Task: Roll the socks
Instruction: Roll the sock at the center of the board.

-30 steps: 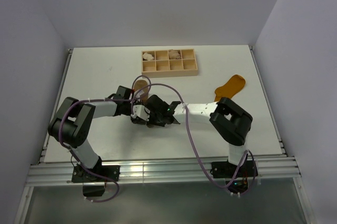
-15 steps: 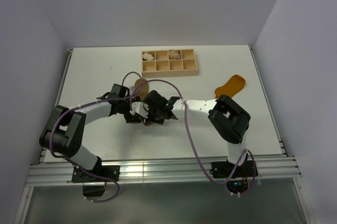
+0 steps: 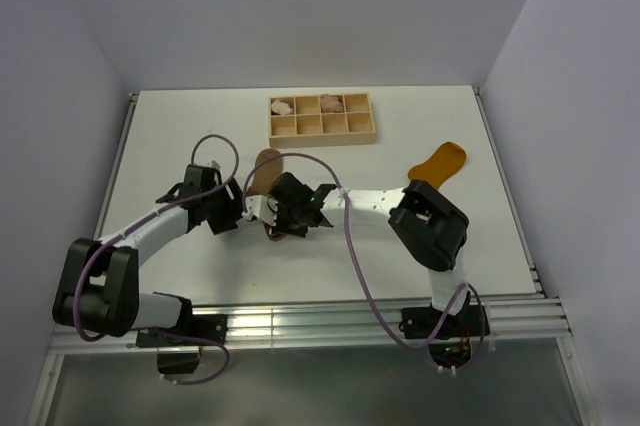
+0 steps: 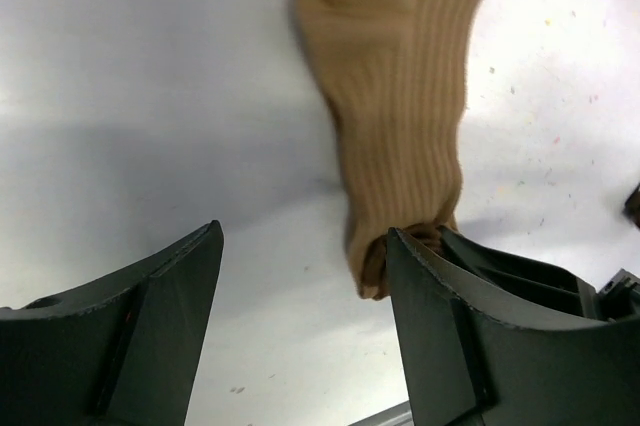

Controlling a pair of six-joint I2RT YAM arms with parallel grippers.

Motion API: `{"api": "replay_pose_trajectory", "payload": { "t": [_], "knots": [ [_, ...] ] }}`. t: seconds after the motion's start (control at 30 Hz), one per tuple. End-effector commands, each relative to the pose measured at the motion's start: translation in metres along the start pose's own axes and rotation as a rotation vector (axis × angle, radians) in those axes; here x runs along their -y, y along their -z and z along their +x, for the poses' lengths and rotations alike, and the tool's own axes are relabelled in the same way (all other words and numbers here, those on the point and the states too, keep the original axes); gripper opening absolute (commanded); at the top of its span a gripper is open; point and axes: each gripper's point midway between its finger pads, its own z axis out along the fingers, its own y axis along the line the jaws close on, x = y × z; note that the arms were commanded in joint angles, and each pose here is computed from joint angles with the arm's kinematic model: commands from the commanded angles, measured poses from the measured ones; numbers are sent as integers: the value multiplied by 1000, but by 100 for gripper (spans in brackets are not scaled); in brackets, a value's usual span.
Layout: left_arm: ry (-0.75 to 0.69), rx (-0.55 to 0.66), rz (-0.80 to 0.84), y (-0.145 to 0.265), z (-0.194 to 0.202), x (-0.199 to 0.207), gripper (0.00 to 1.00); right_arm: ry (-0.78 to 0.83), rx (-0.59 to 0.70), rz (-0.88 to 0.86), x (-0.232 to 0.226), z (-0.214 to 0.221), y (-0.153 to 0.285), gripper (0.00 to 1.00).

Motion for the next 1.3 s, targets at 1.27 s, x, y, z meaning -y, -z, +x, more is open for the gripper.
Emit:
{"api": "replay_pose_trajectory", "payload": {
  "t": [1.27],
  "knots": [
    [-829, 356, 239, 72, 78, 132, 68, -234, -374, -710, -28, 52, -3, 0]
  ]
}}
